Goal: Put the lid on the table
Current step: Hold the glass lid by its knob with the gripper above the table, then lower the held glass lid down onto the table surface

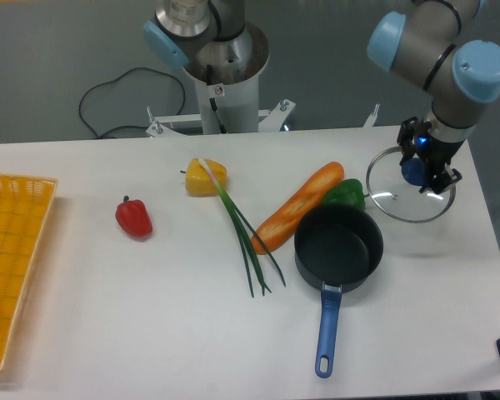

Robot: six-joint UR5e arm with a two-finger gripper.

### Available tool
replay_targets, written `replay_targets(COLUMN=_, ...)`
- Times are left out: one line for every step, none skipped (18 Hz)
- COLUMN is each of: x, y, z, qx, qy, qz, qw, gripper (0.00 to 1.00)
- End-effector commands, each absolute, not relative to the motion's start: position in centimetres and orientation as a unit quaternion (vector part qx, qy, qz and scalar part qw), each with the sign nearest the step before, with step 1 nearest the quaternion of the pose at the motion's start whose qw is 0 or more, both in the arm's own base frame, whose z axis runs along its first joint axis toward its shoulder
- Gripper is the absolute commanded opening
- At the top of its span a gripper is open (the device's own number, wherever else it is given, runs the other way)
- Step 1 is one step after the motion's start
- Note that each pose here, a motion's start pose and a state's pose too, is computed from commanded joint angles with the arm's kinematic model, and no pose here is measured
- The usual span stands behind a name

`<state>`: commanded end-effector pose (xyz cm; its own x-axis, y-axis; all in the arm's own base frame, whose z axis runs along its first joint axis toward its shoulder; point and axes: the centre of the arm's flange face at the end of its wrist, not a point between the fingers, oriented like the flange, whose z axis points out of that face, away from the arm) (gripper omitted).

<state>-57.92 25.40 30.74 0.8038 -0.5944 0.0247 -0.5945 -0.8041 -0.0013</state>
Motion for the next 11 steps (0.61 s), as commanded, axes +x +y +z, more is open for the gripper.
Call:
replay_targets(x=-58.3, y=25.4, z=30.1, qx=0.949, qy=-0.314, qz=0.011, qw=0.004, gripper=0.62)
replay_targets(x=-58.6, y=25.3, z=29.4, qx=0.948, qy=-0.319, qz=0.010, qw=0.005, gripper=0.62)
replay_targets(x=-59.0, y=25.2, z=28.7, qx=0.945, qy=-0.326, qz=0.011, qw=0.005, gripper=0.62)
replay_targets(x=-59.3, y=24.9, z=28.4, qx=0.945, qy=-0.328, qz=0.009, qw=0.006, gripper=0.62)
replay_targets(x=-59.4, y=24.8, z=28.3, qx=0.945, qy=-0.328, qz=0.006, qw=0.006, gripper=0.62)
replay_targets(x=-59.5, y=24.8, z=28.2, qx=0.945, qy=-0.328, qz=0.007, qw=0.006, gripper=0.62)
replay_targets(x=-59.5, y=24.8, z=28.1, qx=0.945, qy=-0.328, qz=0.007, qw=0.006, gripper=0.62)
replay_targets(x=-59.6, y=24.7, z=28.1, qx=0.945, qy=-0.328, qz=0.007, qw=0.006, gripper=0.62)
replay_targets(x=-59.7, y=24.7, z=28.1, qx=0.945, qy=-0.328, qz=0.006, qw=0.007, gripper=0.62)
replay_targets(x=-59.9, y=24.5, z=27.9, qx=0.945, qy=-0.327, qz=0.008, qw=0.007, gripper=0.62)
replay_targets(x=-60.2, y=24.2, z=27.7, qx=0.944, qy=-0.329, qz=0.009, qw=0.006, gripper=0.62)
